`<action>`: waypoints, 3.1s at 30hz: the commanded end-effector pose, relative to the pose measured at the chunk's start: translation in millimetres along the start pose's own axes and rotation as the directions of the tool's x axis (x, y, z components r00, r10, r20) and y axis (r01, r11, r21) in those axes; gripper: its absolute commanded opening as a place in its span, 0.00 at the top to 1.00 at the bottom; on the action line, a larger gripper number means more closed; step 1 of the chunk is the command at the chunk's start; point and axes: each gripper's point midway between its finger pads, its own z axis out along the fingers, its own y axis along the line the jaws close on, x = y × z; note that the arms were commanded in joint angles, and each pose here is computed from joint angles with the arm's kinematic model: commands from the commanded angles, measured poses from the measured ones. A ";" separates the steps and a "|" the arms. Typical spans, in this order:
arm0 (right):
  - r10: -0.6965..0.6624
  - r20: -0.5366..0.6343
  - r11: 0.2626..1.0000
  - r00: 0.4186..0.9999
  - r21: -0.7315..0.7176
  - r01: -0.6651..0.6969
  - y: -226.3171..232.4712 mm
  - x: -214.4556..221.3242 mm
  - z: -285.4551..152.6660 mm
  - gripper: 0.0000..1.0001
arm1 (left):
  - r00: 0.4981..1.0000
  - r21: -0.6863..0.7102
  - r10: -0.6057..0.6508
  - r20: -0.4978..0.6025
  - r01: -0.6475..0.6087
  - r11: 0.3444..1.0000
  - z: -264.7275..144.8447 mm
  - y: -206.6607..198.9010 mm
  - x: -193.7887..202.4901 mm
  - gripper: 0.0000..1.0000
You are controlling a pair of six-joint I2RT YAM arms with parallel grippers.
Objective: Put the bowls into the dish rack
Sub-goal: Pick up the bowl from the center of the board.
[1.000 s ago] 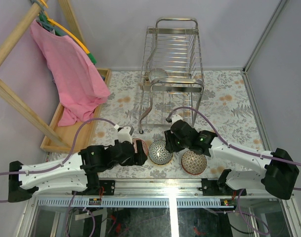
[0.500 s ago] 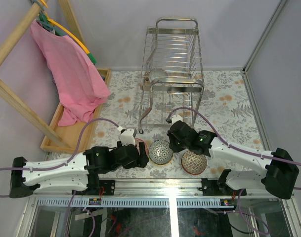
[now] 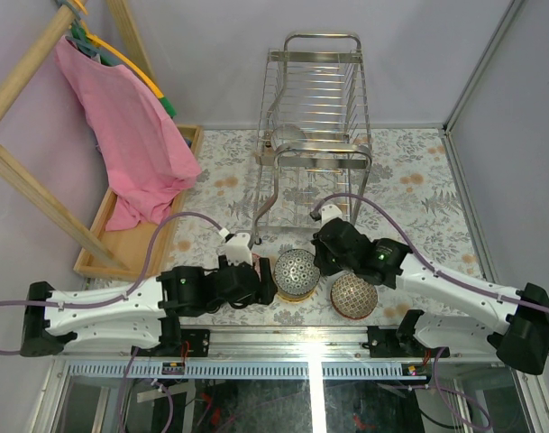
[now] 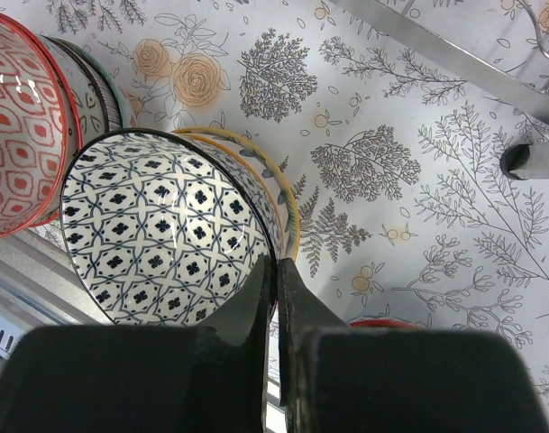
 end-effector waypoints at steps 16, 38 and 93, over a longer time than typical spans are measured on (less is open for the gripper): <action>0.090 0.192 0.979 0.977 -0.196 -0.052 35.3 -53.5 -47.5 1.00 | 0.988 -0.042 -0.032 0.151 0.038 0.998 19.9 -35.1 -36.8 0.34; 0.142 0.191 0.983 0.971 -0.146 -0.115 16.7 -37.4 -58.9 0.75 | 0.982 -0.129 0.022 0.187 0.003 0.992 47.0 -66.4 -56.8 1.00; 0.365 0.326 0.903 0.872 0.103 -0.416 -83.8 -2.0 -172.9 1.00 | 0.974 0.139 -0.041 0.224 0.010 0.990 -77.1 -31.4 -87.6 0.00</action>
